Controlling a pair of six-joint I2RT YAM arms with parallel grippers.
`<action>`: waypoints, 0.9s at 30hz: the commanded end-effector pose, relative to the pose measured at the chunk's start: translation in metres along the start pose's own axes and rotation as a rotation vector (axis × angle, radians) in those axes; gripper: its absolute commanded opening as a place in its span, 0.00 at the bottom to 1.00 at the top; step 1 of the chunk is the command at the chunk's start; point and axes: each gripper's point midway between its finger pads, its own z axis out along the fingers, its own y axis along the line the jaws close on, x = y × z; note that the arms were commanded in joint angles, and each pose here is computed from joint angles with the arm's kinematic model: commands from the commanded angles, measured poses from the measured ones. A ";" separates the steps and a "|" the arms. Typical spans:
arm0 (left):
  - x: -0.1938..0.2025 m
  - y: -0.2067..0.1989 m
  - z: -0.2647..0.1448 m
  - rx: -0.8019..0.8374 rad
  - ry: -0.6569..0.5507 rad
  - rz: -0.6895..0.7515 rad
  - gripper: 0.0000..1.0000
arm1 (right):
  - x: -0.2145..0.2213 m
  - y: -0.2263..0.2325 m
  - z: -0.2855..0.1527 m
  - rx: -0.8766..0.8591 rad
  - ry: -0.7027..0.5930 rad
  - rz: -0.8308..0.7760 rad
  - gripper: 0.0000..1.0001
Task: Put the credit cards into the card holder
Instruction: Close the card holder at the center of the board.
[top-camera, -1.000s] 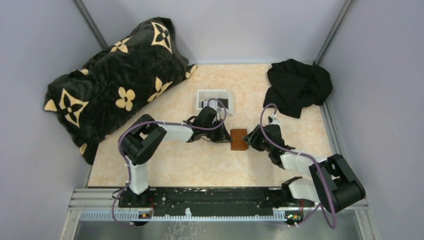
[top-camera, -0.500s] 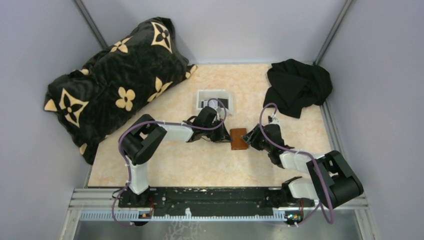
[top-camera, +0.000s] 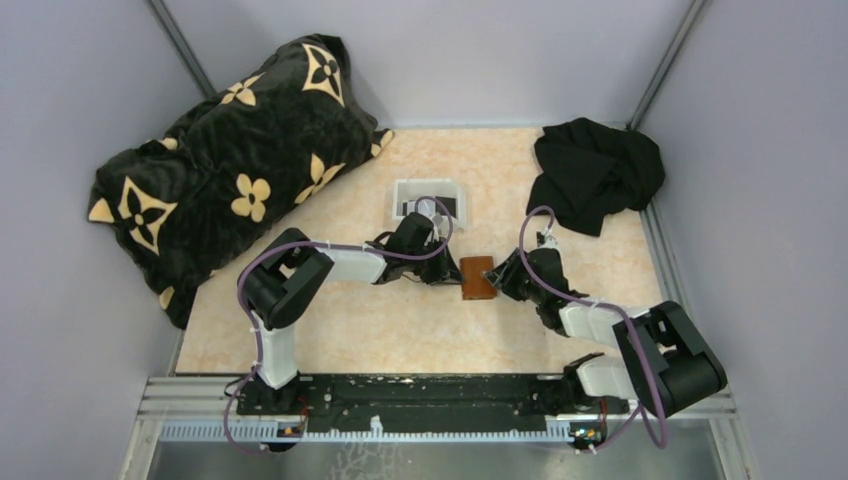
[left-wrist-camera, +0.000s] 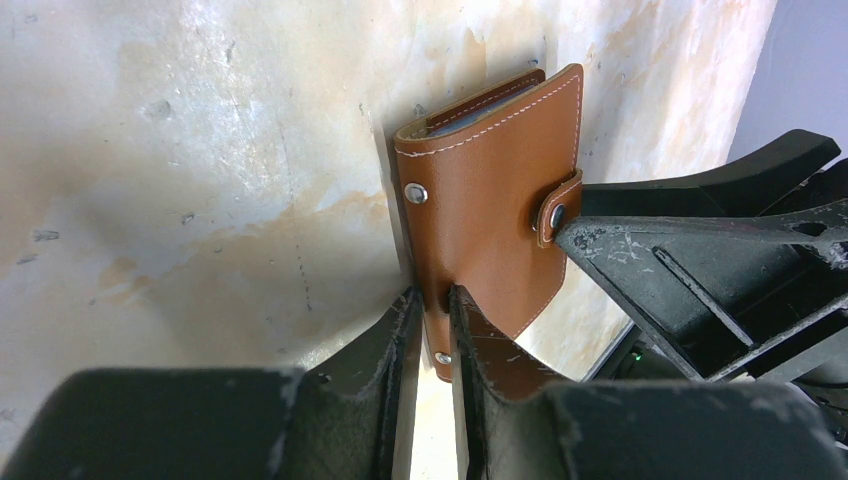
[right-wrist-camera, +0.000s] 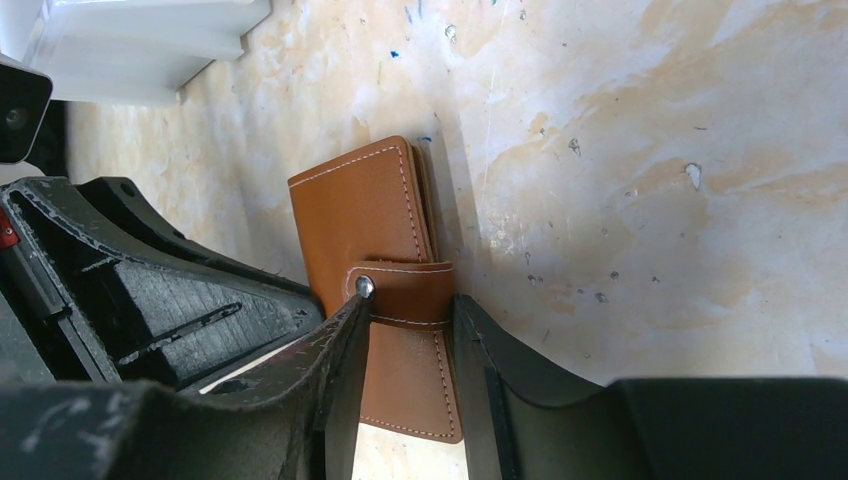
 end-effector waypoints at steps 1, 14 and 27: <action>0.049 0.115 -0.001 -0.378 0.112 -0.015 0.25 | 0.022 -0.018 -0.002 0.050 0.089 -0.004 0.37; 0.050 0.117 0.000 -0.382 0.115 -0.016 0.25 | 0.008 -0.008 -0.009 0.017 0.022 0.025 0.45; 0.051 0.117 0.002 -0.382 0.122 -0.014 0.25 | -0.009 -0.011 -0.004 0.067 -0.045 0.198 0.45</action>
